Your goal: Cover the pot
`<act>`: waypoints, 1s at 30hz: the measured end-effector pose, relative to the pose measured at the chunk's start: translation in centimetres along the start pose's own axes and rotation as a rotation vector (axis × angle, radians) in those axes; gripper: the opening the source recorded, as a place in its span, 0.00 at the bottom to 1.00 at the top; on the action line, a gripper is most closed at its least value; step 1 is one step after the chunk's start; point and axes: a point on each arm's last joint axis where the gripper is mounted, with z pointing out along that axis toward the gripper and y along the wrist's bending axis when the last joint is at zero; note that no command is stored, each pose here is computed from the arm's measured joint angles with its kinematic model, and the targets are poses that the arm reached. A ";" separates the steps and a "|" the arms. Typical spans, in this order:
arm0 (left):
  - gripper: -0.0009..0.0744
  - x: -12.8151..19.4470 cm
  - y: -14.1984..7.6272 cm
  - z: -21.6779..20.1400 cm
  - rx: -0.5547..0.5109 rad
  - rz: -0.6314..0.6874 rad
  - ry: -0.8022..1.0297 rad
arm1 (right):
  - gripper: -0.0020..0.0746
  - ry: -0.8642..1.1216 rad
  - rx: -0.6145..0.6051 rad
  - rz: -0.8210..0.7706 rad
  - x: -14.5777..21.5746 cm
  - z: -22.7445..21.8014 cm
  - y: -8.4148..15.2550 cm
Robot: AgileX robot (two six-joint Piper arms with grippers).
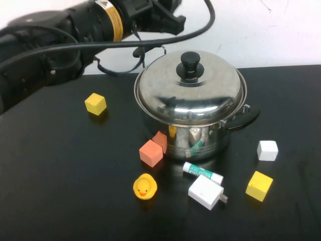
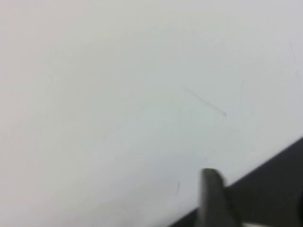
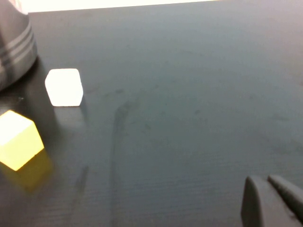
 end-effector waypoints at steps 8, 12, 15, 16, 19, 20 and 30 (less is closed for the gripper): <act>0.05 -2.2 0.1 -1.9 -0.020 -0.058 -0.057 | 0.02 0.000 0.000 0.000 0.0 0.0 0.0; 0.02 -3.3 0.1 -3.0 -0.028 -0.089 -0.088 | 0.02 0.000 0.000 0.000 0.0 0.0 0.0; 0.01 -5.5 0.3 -5.5 -0.078 -0.077 -0.148 | 0.02 0.000 0.000 0.000 0.0 0.0 0.0; 0.01 -6.2 0.4 -6.4 -0.096 -0.066 -0.168 | 0.02 0.000 0.000 0.000 0.0 0.0 0.0; 0.01 -8.4 0.5 -10.2 -0.152 -0.052 -0.240 | 0.02 0.000 0.000 0.000 0.0 0.0 0.0; 0.01 -8.9 0.5 -11.6 -0.167 -0.053 -0.261 | 0.02 0.000 0.000 0.000 0.0 0.0 0.0; 0.01 -5.1 -0.3 -23.4 -0.272 -0.068 -0.295 | 0.02 0.000 0.000 0.000 0.0 0.0 0.0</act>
